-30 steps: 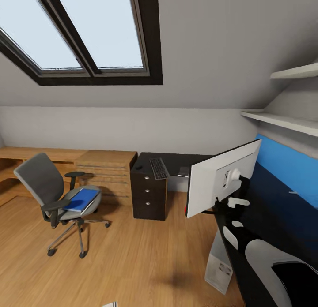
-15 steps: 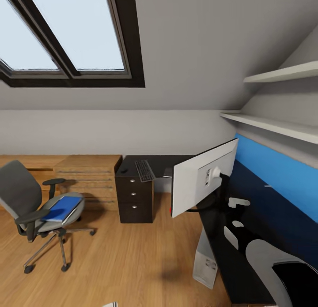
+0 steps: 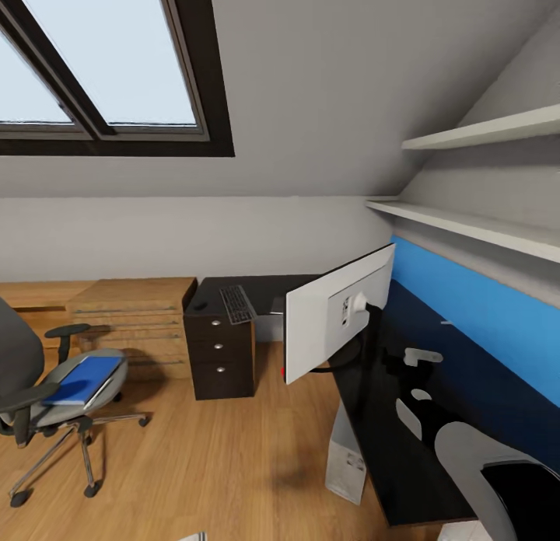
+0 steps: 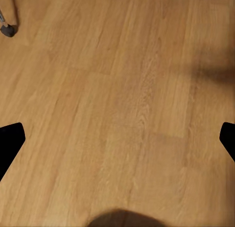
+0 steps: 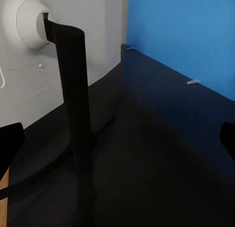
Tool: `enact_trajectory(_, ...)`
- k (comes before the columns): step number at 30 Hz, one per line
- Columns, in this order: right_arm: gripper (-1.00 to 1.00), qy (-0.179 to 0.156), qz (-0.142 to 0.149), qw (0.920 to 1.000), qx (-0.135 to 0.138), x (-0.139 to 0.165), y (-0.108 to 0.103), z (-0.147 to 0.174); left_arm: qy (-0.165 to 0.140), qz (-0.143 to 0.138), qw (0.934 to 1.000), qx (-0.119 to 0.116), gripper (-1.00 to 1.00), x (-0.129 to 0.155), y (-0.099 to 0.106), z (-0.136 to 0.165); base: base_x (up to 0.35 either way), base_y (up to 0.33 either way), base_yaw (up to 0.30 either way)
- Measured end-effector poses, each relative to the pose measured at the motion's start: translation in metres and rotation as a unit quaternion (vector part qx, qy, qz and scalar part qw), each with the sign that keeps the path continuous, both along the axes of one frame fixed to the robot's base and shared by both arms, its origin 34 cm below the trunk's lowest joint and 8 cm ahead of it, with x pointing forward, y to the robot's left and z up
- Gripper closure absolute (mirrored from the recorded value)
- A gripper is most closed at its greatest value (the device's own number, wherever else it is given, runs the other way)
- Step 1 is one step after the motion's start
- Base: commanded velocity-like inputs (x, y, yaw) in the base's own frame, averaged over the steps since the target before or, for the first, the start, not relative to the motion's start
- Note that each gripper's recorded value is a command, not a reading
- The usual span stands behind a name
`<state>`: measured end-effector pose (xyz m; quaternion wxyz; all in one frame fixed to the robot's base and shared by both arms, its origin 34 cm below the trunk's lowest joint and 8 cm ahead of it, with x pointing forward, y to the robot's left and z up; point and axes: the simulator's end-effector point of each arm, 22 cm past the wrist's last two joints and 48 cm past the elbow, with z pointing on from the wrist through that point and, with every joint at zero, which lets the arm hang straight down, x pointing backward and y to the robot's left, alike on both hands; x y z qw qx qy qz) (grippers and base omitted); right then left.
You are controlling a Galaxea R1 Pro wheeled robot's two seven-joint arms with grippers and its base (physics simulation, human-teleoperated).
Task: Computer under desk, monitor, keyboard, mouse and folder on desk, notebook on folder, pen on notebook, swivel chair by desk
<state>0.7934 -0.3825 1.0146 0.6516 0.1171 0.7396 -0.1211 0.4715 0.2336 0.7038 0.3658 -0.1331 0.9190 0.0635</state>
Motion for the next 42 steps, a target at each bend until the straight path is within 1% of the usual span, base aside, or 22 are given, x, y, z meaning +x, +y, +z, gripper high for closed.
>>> enact_trajectory(13, -1.0, 0.002, -0.001, 1.0, 0.002, 0.0, 0.001, -0.002, -0.005, 0.004, 1.0, -0.004, -1.0, 0.004, -0.001, 0.003, 0.0, 0.0, -0.005)
enact_trajectory(14, -1.0, 0.001, -0.001, 1.0, 0.001, 0.0, 0.0, -0.002, -0.016, 0.007, 0.9998, -0.011, -1.0, 0.013, -0.004, 0.009, 0.0, 0.0, 0.0)
enact_trajectory(17, -1.0, 0.001, 0.0, 1.0, -0.001, 0.001, -0.001, -0.006, -0.017, 0.008, 0.9998, -0.012, -1.0, 0.014, -0.004, 0.007, 0.0, 0.0, 0.0)
enact_trajectory(18, -1.0, 0.016, -0.003, 0.9999, -0.002, -0.004, -0.004, -0.019, -0.019, 0.006, 0.9997, -0.011, -1.0, 0.015, -0.006, 0.006, 0.0, 0.0, 0.0)
enact_trajectory(31, -1.0, 0.026, -0.002, 0.9997, -0.005, -0.004, -0.005, -0.04, -0.019, 0.005, 0.9998, -0.01, -1.0, 0.019, -0.006, -0.008, 0.0, 0.0, 0.0)
enact_trajectory(35, -1.0, 0.034, 0.002, 0.9994, -0.006, -0.005, -0.004, -0.051, -0.02, 0.004, 0.9997, -0.01, -1.0, 0.02, -0.006, -0.012, 0.0, 0.0, 0.0)
enact_trajectory(37, -1.0, 0.04, 0.015, 0.9991, -0.005, -0.005, 0.001, -0.058, -0.02, 0.004, 0.9997, -0.01, -1.0, 0.02, -0.006, -0.014, 0.0, 0.0, 0.0)
enact_trajectory(39, -1.0, 0.042, 0.038, 0.9984, -0.002, -0.003, 0.008, -0.063, -0.02, 0.004, 0.9997, -0.01, -1.0, 0.021, -0.006, -0.017, 0.0, 0.0, 0.0)
enact_trajectory(42, -1.0, 0.045, 0.055, 0.9975, 0.0, -0.002, 0.011, -0.069, -0.02, 0.004, 0.9997, -0.01, -1.0, 0.021, -0.006, -0.02, 0.0, 0.0, 0.0)
